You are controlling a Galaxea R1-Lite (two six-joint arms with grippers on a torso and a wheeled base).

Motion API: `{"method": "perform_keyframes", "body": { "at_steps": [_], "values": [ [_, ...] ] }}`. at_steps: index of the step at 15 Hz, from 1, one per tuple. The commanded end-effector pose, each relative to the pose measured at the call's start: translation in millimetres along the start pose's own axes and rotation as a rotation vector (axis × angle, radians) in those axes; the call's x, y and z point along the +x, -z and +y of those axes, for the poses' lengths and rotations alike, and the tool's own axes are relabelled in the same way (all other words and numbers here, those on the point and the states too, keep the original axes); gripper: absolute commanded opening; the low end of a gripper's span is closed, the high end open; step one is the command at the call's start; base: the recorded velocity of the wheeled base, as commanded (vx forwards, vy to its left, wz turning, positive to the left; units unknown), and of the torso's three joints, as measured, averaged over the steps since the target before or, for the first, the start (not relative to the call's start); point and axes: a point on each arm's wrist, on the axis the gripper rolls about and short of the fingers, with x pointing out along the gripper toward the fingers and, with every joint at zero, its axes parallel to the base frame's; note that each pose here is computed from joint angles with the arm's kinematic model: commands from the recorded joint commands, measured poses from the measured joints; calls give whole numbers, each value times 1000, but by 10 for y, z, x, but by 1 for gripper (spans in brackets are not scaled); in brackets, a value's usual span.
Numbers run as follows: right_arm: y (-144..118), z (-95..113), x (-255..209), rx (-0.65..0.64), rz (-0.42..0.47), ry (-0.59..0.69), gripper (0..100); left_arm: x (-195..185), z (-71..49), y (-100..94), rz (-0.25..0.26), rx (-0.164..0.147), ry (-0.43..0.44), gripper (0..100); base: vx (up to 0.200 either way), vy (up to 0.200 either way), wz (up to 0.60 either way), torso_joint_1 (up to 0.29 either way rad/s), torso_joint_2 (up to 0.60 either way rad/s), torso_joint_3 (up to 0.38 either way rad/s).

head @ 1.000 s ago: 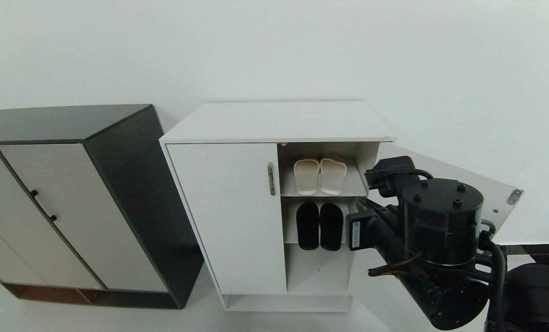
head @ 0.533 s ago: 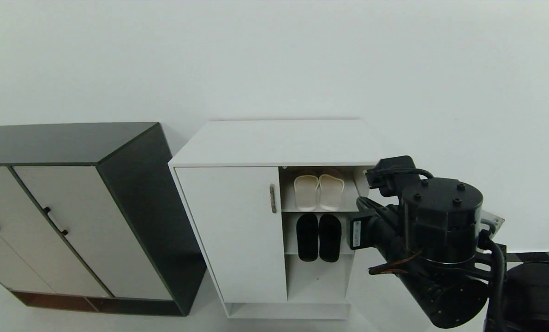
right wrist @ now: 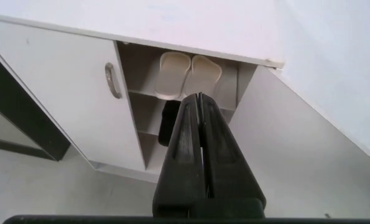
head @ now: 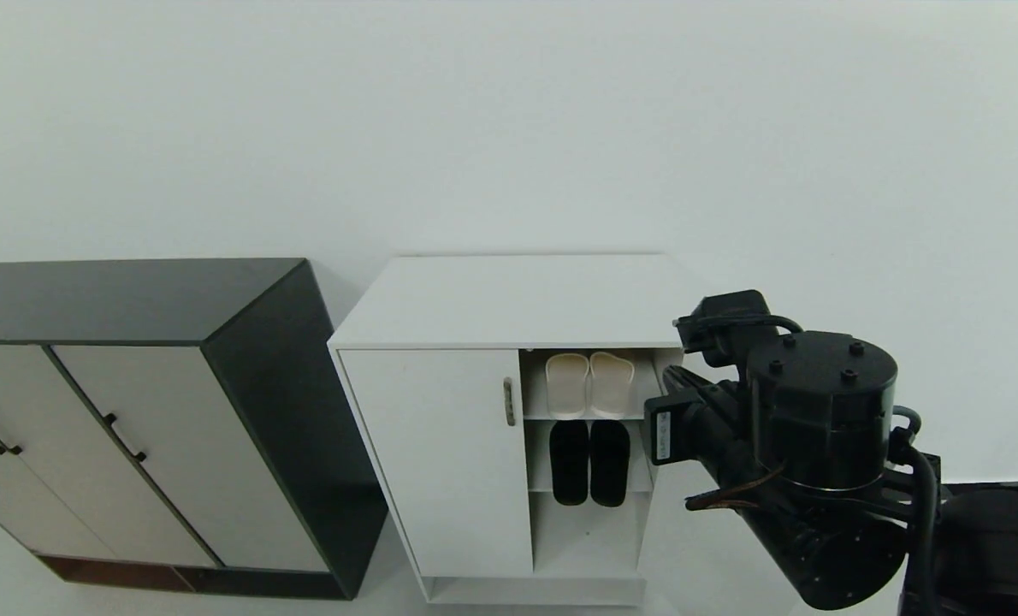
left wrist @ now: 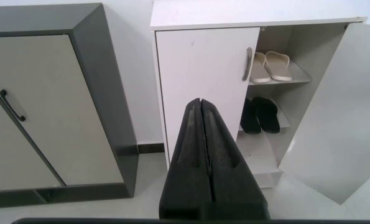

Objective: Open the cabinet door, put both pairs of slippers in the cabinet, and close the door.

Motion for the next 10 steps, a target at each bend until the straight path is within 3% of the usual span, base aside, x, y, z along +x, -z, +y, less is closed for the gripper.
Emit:
{"method": "perform_keyframes", "body": {
  "at_steps": [1,4,10],
  "values": [
    [31,-11,-10,-13,8,1,0,0,0,0,0,0,0,0,0,0,0,71,-90,-56],
    [57,-12,-8,-24,16,1,0,0,0,0,0,0,0,0,0,0,0,0,0,0],
    [55,-18,-8,-21,15,1,0,0,0,0,0,-1,0,0,0,0,-600,6,-1,2]
  ]
}}
